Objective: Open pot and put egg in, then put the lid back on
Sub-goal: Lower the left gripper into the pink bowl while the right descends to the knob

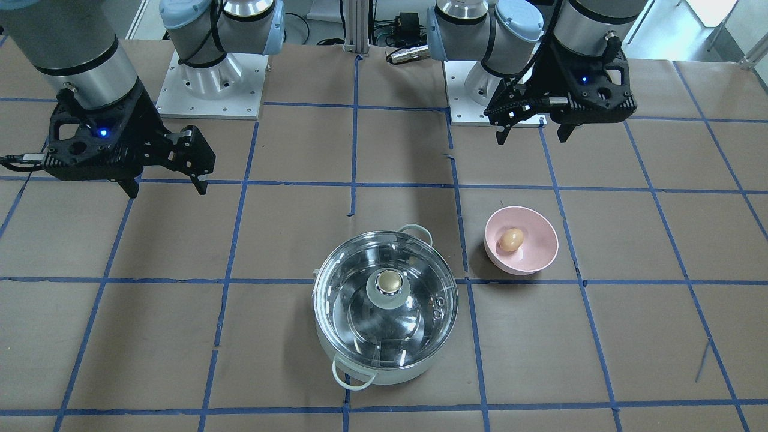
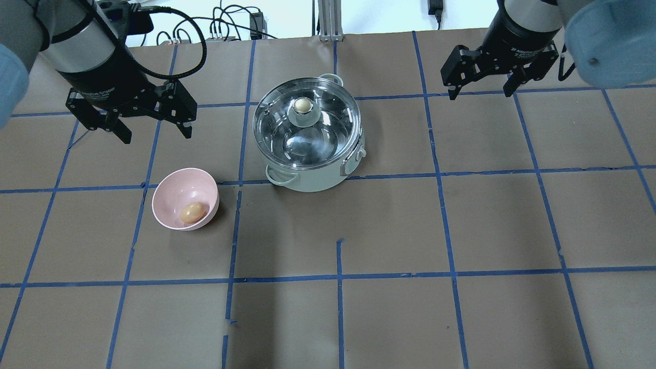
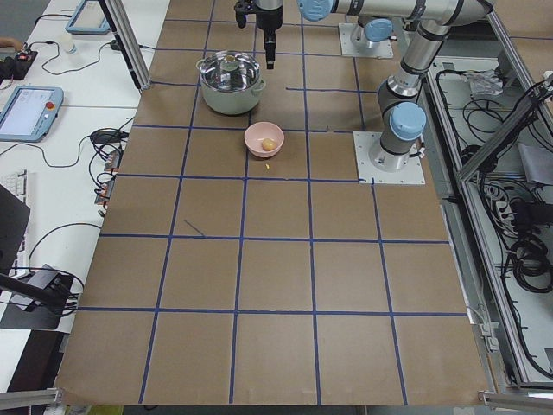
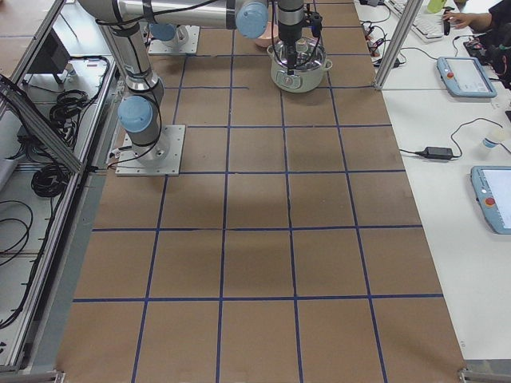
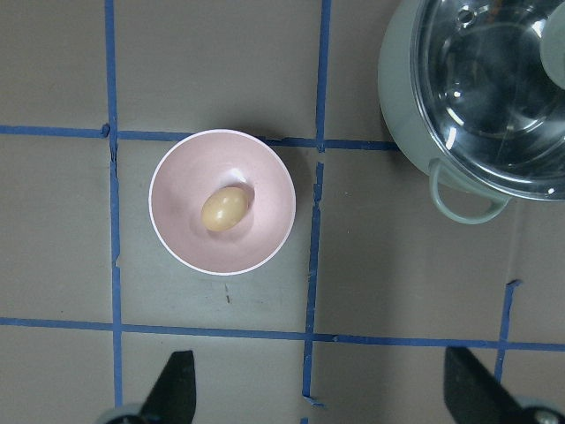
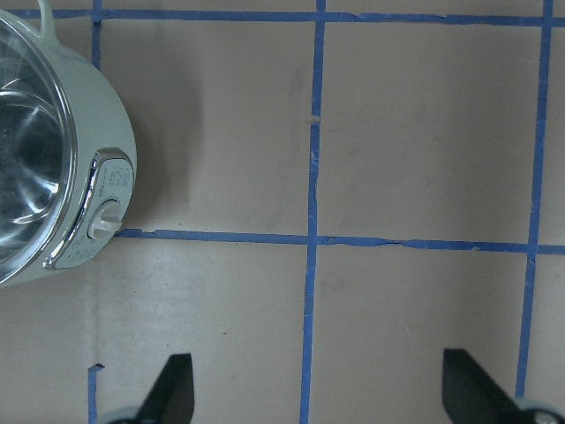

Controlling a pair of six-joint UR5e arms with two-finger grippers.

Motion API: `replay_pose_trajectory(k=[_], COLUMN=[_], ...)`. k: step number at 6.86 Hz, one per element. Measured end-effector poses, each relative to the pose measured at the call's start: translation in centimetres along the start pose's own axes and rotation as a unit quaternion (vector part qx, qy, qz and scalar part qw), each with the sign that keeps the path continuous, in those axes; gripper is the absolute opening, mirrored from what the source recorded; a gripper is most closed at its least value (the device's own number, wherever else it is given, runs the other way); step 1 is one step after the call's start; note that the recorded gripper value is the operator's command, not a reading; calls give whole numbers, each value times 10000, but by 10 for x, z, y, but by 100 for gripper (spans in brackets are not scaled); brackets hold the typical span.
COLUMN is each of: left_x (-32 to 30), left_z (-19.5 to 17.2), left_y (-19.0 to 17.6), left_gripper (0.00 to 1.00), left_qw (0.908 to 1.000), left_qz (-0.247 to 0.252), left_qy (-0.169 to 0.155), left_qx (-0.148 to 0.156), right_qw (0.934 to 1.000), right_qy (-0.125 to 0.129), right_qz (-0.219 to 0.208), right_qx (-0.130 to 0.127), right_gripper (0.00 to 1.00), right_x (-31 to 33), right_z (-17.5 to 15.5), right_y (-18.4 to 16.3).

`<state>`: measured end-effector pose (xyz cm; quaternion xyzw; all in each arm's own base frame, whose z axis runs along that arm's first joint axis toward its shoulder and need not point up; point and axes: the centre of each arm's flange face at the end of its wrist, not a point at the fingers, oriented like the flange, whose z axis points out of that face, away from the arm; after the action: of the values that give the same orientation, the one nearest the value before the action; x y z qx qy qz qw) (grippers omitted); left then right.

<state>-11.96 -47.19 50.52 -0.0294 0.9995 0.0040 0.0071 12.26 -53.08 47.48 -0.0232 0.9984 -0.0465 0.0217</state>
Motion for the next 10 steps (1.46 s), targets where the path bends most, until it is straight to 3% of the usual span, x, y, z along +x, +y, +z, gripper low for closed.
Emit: replay_pose_trajectory(k=[3, 5, 6, 8, 10], left_x=[-1, -3, -6, -16, -55], left_z=[3, 14, 37, 91, 131], left_y=[2, 3, -3, -15, -26], left_gripper=[100, 100, 100, 100, 100], left_qw=[10000, 9994, 9992, 9984, 9963], left_qz=[26, 319, 395, 561, 864], left_qy=[-9, -27, -23, -25, 23], left_qx=[-28, -97, -64, 60, 24], right_qw=[10000, 9998, 9996, 9983, 9961], right_qy=[-20, -73, -92, -240, -396], right_qz=[-4, 4, -31, 234, 471], right_qx=[2, 178, 250, 471, 634], right_gripper=[100, 100, 100, 100, 100], right_x=[-1, -23, -53, -142, -189], right_z=[0, -8, -3, 37, 70], right_y=[0, -15, -31, -65, -76])
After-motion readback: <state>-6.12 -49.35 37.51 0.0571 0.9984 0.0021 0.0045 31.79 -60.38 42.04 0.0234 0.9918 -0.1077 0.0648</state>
